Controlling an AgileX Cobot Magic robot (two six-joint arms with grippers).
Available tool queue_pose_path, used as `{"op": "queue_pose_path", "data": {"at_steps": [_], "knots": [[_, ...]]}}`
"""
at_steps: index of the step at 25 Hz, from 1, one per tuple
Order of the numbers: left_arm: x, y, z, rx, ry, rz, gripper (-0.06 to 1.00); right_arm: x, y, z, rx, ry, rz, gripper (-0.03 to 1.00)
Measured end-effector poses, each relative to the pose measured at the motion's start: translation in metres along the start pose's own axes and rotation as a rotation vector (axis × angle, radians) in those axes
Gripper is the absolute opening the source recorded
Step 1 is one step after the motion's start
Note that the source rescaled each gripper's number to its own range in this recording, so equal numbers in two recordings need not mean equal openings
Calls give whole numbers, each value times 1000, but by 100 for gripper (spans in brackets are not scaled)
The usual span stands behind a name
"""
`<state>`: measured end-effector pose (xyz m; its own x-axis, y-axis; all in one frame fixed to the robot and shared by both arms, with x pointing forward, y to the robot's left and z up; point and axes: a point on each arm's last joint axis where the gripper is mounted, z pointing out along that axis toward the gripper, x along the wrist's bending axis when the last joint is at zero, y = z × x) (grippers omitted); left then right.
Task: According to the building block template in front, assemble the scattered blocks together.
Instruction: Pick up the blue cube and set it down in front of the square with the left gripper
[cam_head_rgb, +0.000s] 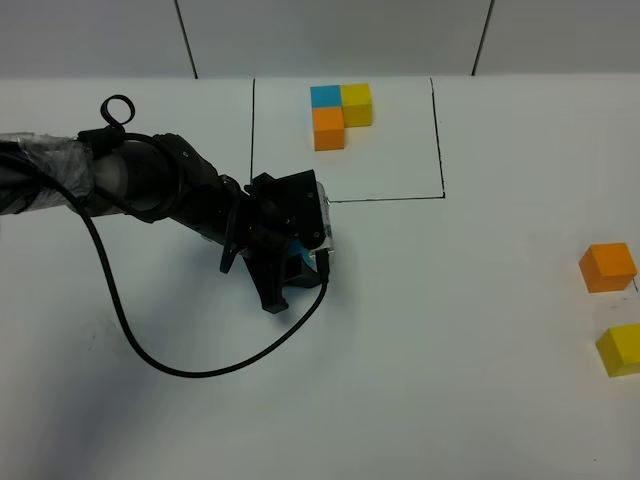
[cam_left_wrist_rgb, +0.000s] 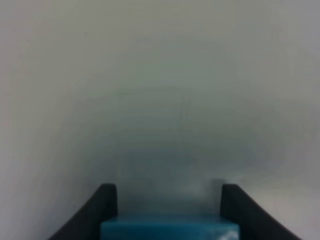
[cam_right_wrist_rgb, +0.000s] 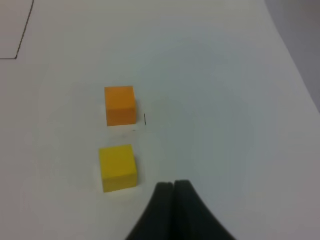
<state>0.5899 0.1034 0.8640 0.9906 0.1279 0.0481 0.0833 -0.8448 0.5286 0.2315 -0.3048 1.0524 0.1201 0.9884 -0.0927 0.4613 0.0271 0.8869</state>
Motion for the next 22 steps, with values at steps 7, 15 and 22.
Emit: {"op": "queue_pose_path", "data": {"at_steps": [7, 15, 22], "knots": [[0, 0, 0, 2, 5, -34, 85, 0, 0, 0, 0, 0, 0, 0], [1, 2, -2, 2, 25, -28, 100, 0, 0, 0, 0, 0, 0, 0], [1, 14, -22, -16, 52, 19, 99, 0, 0, 0, 0, 0, 0, 0]]}}
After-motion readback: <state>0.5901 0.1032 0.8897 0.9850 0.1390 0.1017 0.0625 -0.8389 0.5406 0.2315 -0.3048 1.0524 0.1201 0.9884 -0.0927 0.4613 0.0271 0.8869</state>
